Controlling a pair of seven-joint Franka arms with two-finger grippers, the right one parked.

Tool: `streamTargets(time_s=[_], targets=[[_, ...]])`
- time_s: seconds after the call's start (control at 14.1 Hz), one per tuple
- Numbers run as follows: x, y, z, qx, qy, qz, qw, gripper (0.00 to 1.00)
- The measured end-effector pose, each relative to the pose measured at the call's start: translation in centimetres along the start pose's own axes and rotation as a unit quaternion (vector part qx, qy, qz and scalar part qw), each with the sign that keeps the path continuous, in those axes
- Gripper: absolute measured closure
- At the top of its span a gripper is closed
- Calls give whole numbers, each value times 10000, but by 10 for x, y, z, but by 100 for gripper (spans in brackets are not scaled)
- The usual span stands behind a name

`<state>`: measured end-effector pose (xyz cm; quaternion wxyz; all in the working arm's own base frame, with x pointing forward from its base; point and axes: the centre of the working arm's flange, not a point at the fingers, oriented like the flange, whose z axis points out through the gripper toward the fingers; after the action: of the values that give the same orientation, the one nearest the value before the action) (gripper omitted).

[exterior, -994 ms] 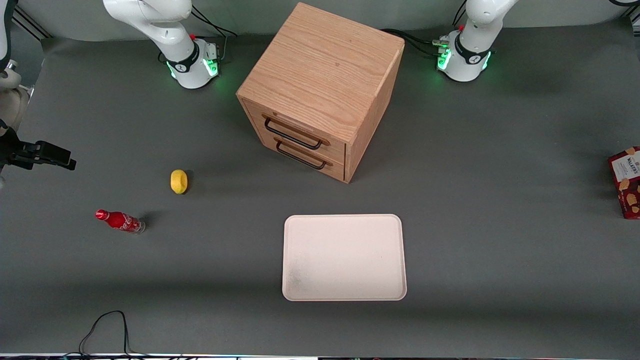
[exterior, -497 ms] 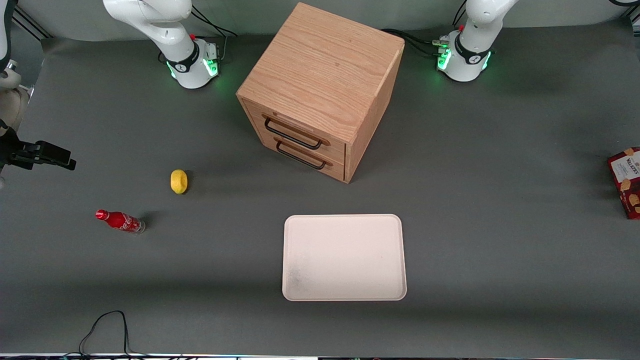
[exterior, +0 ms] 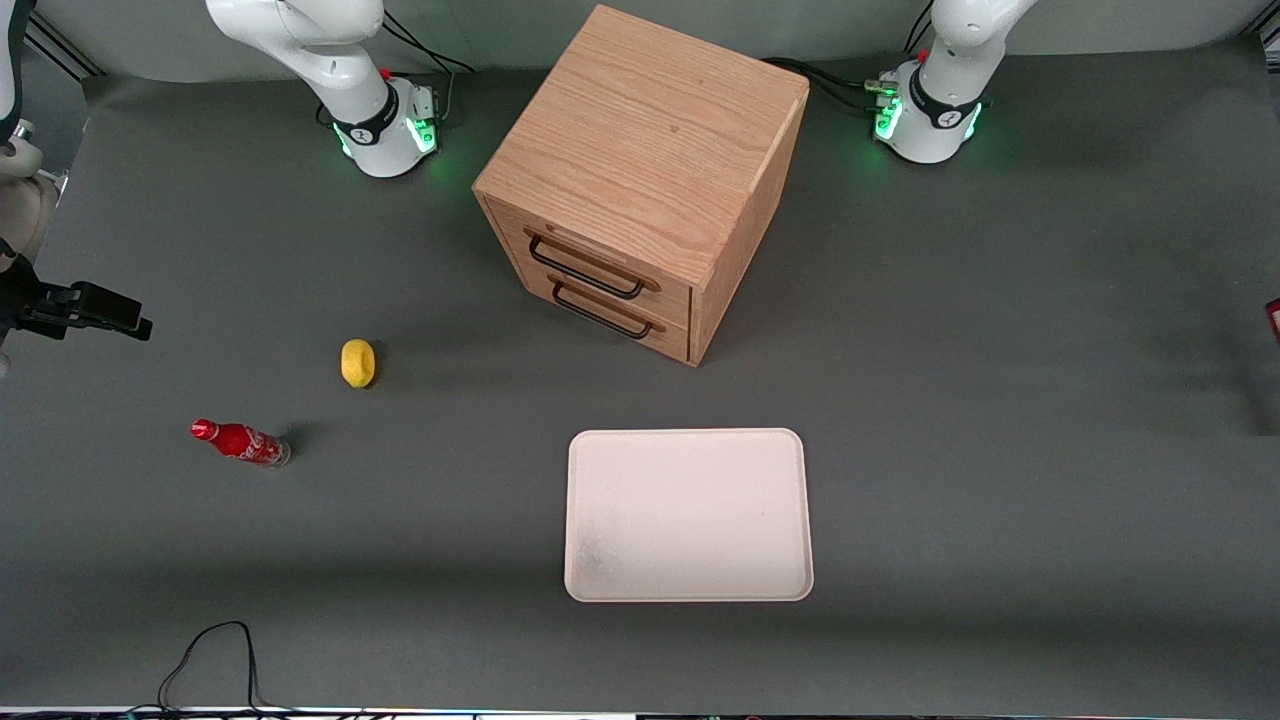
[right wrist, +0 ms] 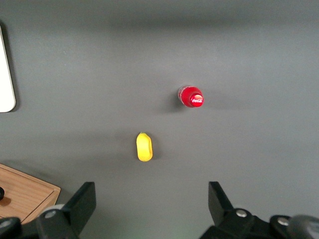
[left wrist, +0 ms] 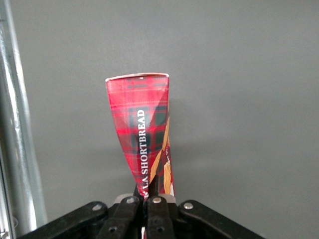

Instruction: Place red cookie box on tray

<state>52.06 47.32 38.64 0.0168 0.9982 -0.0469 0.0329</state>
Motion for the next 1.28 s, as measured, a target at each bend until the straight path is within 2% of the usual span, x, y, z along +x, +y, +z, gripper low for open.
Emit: streamTargets(time_s=[0.14, 0.36, 0.57, 0.71, 0.92, 1.07, 1.28], targets=[[5, 5, -60, -30, -87, 79, 9999, 97], [3, 12, -138, 108, -259, 164, 9995, 97], [0, 19, -183, 167, -294, 182, 9993, 97], [4, 27, -199, 228, -252, 236, 9991, 97], [44, 68, -199, 229, -258, 380, 9987, 97], [86, 123, -193, 255, -411, 532, 9974, 97], [144, 230, -183, 189, -621, 299, 9974, 97]])
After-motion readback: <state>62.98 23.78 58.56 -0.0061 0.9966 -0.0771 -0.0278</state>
